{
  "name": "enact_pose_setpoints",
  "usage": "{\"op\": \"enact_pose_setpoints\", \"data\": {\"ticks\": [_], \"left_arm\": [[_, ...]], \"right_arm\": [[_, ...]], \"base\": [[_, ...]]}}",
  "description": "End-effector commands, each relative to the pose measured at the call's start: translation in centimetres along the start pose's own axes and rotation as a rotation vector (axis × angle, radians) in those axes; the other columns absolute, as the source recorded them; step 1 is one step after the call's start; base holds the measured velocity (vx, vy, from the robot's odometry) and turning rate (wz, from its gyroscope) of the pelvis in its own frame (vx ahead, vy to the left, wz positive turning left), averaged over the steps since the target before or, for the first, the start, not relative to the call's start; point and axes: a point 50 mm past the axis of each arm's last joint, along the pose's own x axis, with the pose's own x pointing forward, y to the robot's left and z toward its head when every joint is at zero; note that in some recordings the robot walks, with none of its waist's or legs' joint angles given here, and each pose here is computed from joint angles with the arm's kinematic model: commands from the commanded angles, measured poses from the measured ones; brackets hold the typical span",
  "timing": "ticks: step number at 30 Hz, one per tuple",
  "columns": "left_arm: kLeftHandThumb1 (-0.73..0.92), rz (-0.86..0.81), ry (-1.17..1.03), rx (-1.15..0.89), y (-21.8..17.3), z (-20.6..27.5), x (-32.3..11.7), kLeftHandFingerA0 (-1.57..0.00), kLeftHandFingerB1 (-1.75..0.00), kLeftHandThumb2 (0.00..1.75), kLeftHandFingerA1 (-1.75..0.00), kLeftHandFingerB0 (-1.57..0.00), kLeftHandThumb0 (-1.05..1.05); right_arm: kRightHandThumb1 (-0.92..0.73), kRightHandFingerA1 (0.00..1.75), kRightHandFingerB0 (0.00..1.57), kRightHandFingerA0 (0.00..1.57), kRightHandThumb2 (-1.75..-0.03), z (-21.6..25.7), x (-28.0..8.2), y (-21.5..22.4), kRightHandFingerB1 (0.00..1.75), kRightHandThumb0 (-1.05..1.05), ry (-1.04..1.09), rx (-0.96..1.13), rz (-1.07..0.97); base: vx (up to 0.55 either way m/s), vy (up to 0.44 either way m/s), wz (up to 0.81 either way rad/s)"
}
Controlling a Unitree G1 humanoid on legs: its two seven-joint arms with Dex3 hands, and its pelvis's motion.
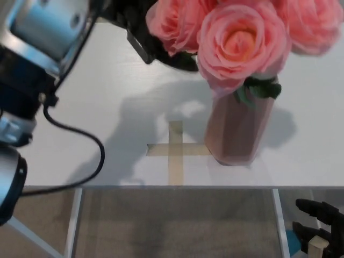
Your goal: Use the left hand to pick up the rose and then lift and insert it into the pink vase.
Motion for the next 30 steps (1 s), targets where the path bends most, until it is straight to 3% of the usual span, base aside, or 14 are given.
{"op": "enact_pose_setpoints", "data": {"ticks": [1,2,4,5,13,14,16,19,23,24,27,28,29,30], "left_arm": [[0.35,0.157,0.036,0.161,-0.6,-0.3,0.6,-0.08,0.0,0.51,-0.3,0.0,-0.38],[0.28,0.16,0.055,0.163,-1.6,-0.8,1.2,0.0,0.0,0.58,-0.06,0.0,-0.26],[0.28,0.153,0.059,0.15,-1.9,-1.0,1.4,0.0,0.0,0.58,-0.04,0.0,-0.28],[0.33,0.137,0.062,0.125,-2.0,-1.1,1.6,0.0,0.0,0.62,-0.01,0.0,-0.41],[0.38,0.097,0.067,0.077,-1.6,-1.6,1.8,0.0,-0.04,0.73,-0.04,0.0,-0.57],[0.38,0.097,0.069,0.077,-1.6,-1.6,1.8,0.0,0.0,0.52,-0.04,0.0,-0.61],[0.3,0.096,0.08,0.07,-1.6,-2.0,1.7,0.0,-0.01,0.65,-0.02,0.0,-0.61],[0.29,0.104,0.091,0.041,-1.6,-2.8,1.5,0.0,-0.01,0.65,-0.02,0.0,-0.61],[0.38,0.116,0.104,0.02,-1.4,-4.0,1.0,0.0,0.0,0.52,-0.05,0.0,-0.61],[0.37,0.126,0.105,0.013,-1.2,-4.4,0.7,0.0,-0.06,0.74,-0.06,0.0,-0.57],[0.37,0.165,0.104,-0.014,-0.8,-5.9,-0.4,0.0,-0.06,0.74,-0.06,0.0,-0.57],[0.37,0.185,0.099,-0.02,-0.6,-6.4,-0.9,0.0,-0.01,0.54,-0.09,0.0,-0.62],[0.31,0.21,0.087,-0.036,-0.5,-7.1,-1.4,0.0,-0.04,0.68,-0.06,0.0,-0.6],[0.31,0.252,0.065,-0.064,-0.5,-8.0,-2.3,0.0,-0.06,0.67,-0.07,0.0,-0.59]], "right_arm": [[-0.63,0.5,0.57,0.61,-0.58,-0.2,0.0,0.0,0.48,-0.22,0.02,0.01,0.0],[-0.63,0.51,0.57,0.61,-0.58,-0.2,0.0,0.0,0.48,-0.23,0.018,0.014,0.001],[-0.63,0.51,0.57,0.61,-0.58,-0.2,0.0,0.0,0.48,-0.23,0.016,0.015,0.002],[-0.63,0.51,0.57,0.61,-0.58,-0.1,0.0,0.0,0.48,-0.23,0.016,0.014,0.001],[-0.63,0.51,0.57,0.61,-0.58,0.0,0.1,-0.1,0.48,-0.23,0.015,0.021,0.001],[-0.63,0.51,0.57,0.61,-0.58,0.0,0.1,0.0,0.48,-0.23,0.016,0.021,0.002],[-0.63,0.51,0.57,0.61,-0.58,0.0,0.0,0.1,0.48,-0.23,0.017,0.023,0.003],[-0.63,0.51,0.56,0.6,-0.58,-0.1,0.0,0.1,0.48,-0.23,0.02,0.029,0.005],[-0.63,0.51,0.57,0.6,-0.58,0.0,0.1,0.1,0.48,-0.23,0.019,0.028,0.005],[-0.63,0.51,0.57,0.61,-0.58,0.0,0.1,0.1,0.48,-0.23,0.017,0.026,0.005],[-0.63,0.51,0.57,0.61,-0.58,0.0,0.0,0.0,0.48,-0.23,0.016,0.023,0.005],[-0.63,0.51,0.57,0.61,-0.58,-0.2,0.0,-0.1,0.48,-0.23,0.017,0.024,0.005],[-0.63,0.5,0.57,0.61,-0.58,-0.2,0.0,-0.1,0.48,-0.23,0.019,0.02,0.004],[-0.63,0.5,0.57,0.61,-0.58,-0.4,-0.1,-0.1,0.48,-0.23,0.022,0.011,0.003]], "base": [[0.0,0.0,0.0],[0.0,0.0,0.0],[0.0,0.0,0.0],[0.0,0.0,0.0],[0.0,0.0,0.0],[0.0,0.0,0.0],[0.0,0.0,0.0],[0.0,0.0,0.0],[0.0,0.0,0.0],[0.0,0.0,0.0],[0.0,0.0,0.0],[0.0,0.0,0.0],[0.0,0.0,0.0],[0.0,0.0,0.0]]}}
